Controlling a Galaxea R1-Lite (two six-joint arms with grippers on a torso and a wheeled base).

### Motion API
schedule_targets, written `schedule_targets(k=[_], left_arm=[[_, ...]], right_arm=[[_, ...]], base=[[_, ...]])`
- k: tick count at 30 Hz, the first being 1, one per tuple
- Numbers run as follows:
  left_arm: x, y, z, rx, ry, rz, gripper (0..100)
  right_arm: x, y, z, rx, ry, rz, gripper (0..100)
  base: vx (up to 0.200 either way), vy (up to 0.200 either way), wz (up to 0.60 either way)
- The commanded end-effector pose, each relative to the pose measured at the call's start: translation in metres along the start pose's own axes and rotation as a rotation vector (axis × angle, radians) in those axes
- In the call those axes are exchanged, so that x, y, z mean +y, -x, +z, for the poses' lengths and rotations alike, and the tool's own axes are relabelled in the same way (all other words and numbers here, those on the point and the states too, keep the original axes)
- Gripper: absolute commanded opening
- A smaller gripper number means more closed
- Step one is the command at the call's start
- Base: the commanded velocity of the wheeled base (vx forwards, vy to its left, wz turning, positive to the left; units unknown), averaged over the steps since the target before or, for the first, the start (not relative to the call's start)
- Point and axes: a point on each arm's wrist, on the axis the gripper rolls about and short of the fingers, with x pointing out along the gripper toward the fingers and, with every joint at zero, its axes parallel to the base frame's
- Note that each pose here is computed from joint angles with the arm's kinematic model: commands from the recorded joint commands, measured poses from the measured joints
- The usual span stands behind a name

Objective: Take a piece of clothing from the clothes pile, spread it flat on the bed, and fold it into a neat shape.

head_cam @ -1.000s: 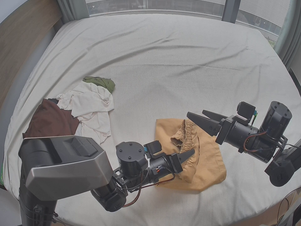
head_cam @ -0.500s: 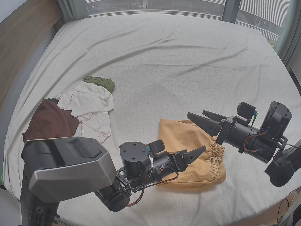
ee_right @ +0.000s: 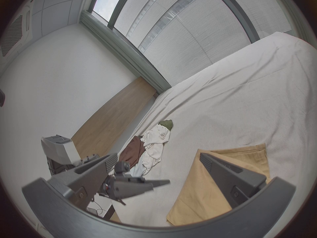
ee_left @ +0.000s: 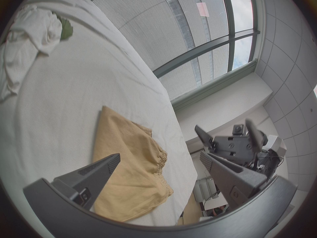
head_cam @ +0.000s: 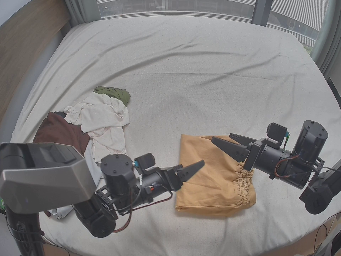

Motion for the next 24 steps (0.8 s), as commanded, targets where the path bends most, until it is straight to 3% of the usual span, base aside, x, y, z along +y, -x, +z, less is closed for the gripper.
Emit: schedule_targets(k=[1,4,9,10,15,24], left_arm=[[-0.006,0.032,0.039,-0.102,-0.032,0.009,100],[-0.007,0.048,0.052,-0.117,-0.056,-0.001,100],[-0.001,0.065,0.054,-0.095,-0.1,0.026,100],[0.005,0.072,0.052,-0.077,-0.159,0.051,100],[0.015,0.085,0.04,-0.019,-0.25,0.1,100],[0.027,0.092,0.016,0.091,-0.314,0.147,100]], right_arm=[[-0.003,-0.001,-0.01,0.04,-0.011,-0.011,100],[-0.007,0.001,-0.018,0.07,-0.017,-0.026,100],[-0.014,0.007,-0.027,0.111,-0.029,-0.06,100],[-0.018,0.011,-0.03,0.127,-0.034,-0.082,100],[-0.039,0.022,-0.038,0.227,-0.02,-0.192,100],[-0.058,0.046,-0.047,0.357,-0.008,-0.312,100]], base=[[0.0,0.0,0.0],[0.0,0.0,0.0],[0.0,0.0,0.0],[0.0,0.0,0.0],[0.0,0.0,0.0],[0.0,0.0,0.0]])
